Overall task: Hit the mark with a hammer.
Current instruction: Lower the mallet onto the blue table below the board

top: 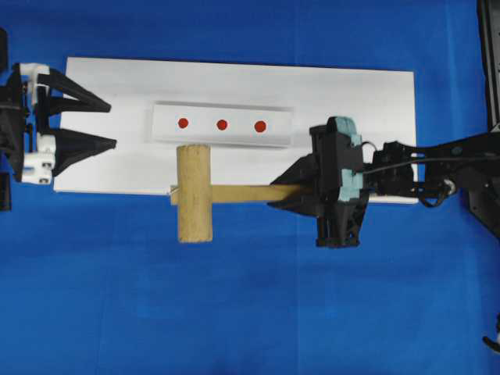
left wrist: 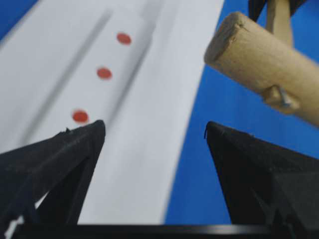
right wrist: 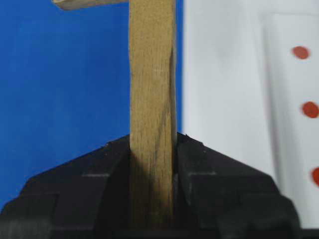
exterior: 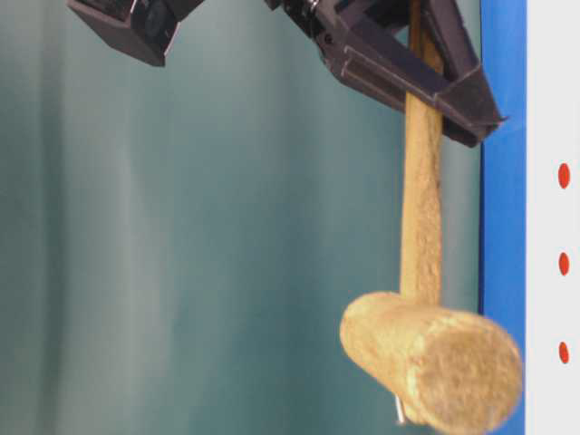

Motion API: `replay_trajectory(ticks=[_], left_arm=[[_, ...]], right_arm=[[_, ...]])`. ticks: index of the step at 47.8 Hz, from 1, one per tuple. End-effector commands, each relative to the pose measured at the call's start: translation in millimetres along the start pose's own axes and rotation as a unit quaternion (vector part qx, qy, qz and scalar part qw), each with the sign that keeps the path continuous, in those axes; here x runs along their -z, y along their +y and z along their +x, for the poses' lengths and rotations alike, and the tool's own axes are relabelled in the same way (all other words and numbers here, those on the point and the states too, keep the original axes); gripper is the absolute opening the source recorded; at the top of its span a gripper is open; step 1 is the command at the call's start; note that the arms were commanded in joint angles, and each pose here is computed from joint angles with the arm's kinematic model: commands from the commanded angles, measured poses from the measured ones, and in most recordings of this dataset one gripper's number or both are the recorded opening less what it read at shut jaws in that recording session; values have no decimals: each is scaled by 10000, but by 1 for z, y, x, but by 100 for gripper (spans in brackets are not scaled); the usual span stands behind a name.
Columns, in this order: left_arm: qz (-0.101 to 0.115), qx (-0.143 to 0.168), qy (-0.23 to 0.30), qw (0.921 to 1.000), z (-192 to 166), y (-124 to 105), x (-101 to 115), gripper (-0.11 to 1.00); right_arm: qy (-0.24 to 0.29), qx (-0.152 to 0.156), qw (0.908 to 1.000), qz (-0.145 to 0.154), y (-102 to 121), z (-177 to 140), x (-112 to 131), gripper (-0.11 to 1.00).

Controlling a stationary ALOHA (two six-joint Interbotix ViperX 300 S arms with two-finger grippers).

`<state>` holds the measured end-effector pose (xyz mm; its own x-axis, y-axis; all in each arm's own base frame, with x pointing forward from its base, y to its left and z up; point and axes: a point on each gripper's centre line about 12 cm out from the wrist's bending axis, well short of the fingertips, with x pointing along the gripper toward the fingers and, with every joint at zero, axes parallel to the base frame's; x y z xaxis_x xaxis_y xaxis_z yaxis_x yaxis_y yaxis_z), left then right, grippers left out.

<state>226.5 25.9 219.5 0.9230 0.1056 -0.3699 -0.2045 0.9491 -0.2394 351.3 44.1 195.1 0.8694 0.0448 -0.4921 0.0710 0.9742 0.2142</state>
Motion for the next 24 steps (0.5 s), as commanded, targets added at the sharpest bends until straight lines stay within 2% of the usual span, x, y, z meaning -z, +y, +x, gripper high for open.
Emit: replay_trajectory(ticks=[1,4,7,15,24], left_arm=[[536,59,-285,9981,4,-4,-14,79],[901,31,-376,9952,5,-3,-17,79],[1051,0,-434,9935,7,-2,-19,79],[1069,-120,-490,9930,8,4,-22,79],[1047,-119,-491,9932,8,4,-21,79]], right_arm=[[-192,-218,9996,28,19,0,-13,7],[-150,-336,9993,35,30,3,-10,7],[-132,-460,9988,40,42,5,-9,7],[-110,-636,9978,169,64,14,-3,7],[-143,-580,9977,327,74,26,7,7]])
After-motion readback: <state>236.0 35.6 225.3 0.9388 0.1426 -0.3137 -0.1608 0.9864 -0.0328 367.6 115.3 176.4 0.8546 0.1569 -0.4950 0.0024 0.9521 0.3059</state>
